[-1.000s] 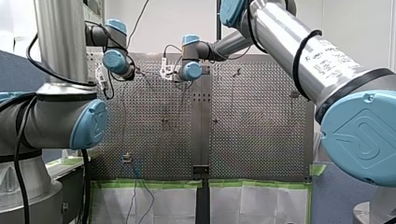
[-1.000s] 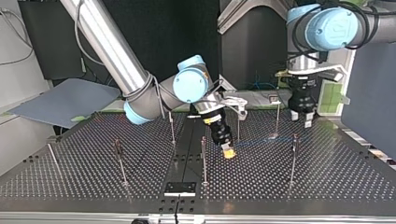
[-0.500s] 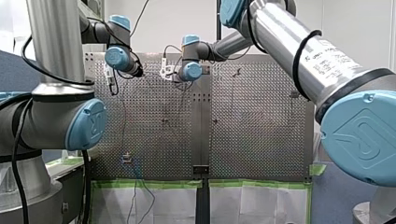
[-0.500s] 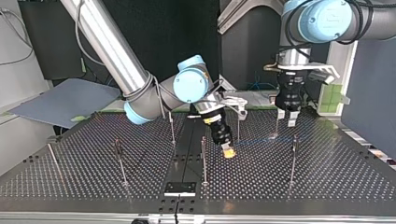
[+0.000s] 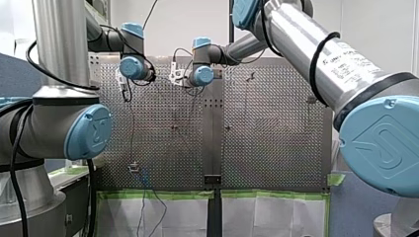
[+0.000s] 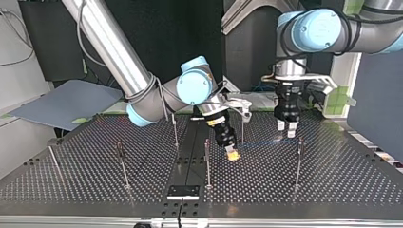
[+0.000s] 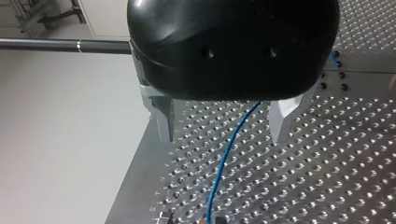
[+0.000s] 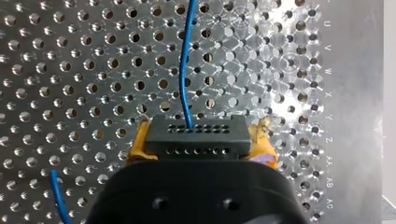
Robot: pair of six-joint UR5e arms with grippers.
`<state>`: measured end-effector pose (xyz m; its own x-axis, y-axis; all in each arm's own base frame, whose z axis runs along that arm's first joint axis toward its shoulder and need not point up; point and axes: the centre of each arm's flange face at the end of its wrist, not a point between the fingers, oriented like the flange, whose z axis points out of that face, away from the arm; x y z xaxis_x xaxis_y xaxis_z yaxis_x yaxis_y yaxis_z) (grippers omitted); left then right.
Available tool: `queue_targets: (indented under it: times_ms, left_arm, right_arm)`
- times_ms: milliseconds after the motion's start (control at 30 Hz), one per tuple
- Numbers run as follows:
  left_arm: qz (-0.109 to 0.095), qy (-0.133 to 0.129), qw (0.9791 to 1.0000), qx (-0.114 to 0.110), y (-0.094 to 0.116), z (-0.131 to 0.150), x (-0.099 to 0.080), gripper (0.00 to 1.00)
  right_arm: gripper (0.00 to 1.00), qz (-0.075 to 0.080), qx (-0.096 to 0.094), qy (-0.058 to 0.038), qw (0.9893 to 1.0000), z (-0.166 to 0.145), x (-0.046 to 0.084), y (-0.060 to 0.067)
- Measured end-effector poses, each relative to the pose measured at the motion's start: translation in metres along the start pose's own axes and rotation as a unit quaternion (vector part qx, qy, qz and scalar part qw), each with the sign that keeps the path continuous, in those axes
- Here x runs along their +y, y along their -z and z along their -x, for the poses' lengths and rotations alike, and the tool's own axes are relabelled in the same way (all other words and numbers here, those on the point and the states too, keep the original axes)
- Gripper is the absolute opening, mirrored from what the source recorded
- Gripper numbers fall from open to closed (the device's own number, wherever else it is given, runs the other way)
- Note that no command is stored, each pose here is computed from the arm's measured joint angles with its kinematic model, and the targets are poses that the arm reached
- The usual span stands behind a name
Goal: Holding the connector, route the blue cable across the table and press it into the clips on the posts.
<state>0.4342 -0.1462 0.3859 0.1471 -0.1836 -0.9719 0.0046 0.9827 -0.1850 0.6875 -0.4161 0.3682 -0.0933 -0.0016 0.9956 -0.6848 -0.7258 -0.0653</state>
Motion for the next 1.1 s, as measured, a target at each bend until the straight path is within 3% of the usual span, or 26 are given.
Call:
queue_targets:
  times_ms: [300, 667, 900, 967, 1033, 1067, 1100]
  left_arm:
    - [-0.008, 0.0, 0.9997, -0.021, -0.02, -0.005, -0.008, 1.0]
    - [0.012, -0.003, 0.9994, -0.034, -0.055, -0.009, -0.009, 1.0]
    - [0.018, -0.007, 0.9992, -0.035, -0.059, -0.009, -0.007, 1.0]
    - [0.017, -0.007, 0.9992, -0.036, -0.059, -0.009, -0.007, 0.95]
    - [0.015, -0.006, 0.9992, -0.035, -0.059, -0.009, -0.008, 0.72]
    - [0.014, -0.005, 0.9993, -0.035, -0.059, -0.009, -0.008, 0.72]
    - [0.012, -0.004, 0.9993, -0.035, -0.059, -0.009, -0.008, 0.53]
  right_arm:
    - [0.0, 0.0, 0.0, 0.0, 1.0, 0.0, 0.0, 0.0]
    - [0.0, 0.001, -0.001, 0.0002, 1.0, 0.001, 0.002, 0.0]
    - [0.0, 0.005, -0.003, 0.0009, 1.0, 0.001, 0.007, -0.001]
    - [0.0, 0.005, -0.003, 0.0011, 1.0, 0.001, 0.008, -0.001]
    - [0.0, 0.005, -0.004, 0.0012, 1.0, 0.001, 0.008, -0.001]
    - [0.0, 0.005, -0.004, 0.0014, 1.0, 0.001, 0.008, -0.001]
    - [0.0, 0.005, -0.004, 0.0015, 1.0, 0.001, 0.008, -0.001]
